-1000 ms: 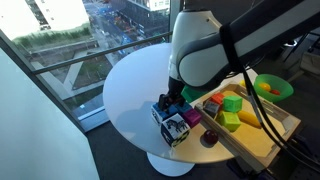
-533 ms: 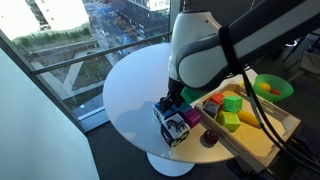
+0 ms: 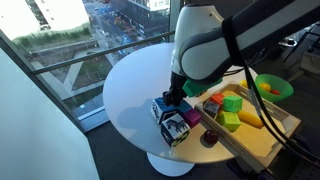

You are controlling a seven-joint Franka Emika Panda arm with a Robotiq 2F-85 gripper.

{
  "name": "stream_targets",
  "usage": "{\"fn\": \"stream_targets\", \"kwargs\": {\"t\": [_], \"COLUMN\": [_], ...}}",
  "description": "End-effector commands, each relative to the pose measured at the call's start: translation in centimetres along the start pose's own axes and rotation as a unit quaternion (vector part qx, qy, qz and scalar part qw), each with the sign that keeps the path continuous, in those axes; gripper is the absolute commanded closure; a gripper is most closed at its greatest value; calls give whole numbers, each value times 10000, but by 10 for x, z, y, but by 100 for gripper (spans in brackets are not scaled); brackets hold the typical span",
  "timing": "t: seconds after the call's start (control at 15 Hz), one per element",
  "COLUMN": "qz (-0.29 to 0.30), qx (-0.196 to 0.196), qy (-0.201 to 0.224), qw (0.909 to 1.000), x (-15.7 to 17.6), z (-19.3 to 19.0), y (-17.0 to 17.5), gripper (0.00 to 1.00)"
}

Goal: Put the black and blue cube-shaped toy on the tray

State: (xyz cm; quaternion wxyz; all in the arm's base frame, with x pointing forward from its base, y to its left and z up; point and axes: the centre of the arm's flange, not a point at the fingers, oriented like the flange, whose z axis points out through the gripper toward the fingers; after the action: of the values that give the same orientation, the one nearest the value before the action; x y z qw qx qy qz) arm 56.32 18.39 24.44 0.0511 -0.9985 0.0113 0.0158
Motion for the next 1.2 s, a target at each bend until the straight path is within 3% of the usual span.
{"fn": "stream_targets", "kwargs": {"t": [0.0, 0.2, 0.27, 0.33, 0.4, 0.47, 0.53, 1.0, 1.13], "qz": [192, 221, 229, 240, 240, 235, 227, 340, 417], "qx": [28, 39, 46, 51, 56, 75, 104, 353, 473], "qy": [29, 91, 115, 126, 144, 162, 164, 138, 150], "qw": [9998, 9997, 9997, 9996, 9996, 9996, 9996, 9987, 9979], "x": [1, 0, 0, -1, -1, -1, -1, -2, -2], "z": [-25, -38, -41, -44, -47, -48, -48, -43, -39], "y": [3, 3, 3, 3, 2, 2, 2, 8, 12], "gripper": [67, 75, 86, 85, 78, 56, 56, 4, 0]}}
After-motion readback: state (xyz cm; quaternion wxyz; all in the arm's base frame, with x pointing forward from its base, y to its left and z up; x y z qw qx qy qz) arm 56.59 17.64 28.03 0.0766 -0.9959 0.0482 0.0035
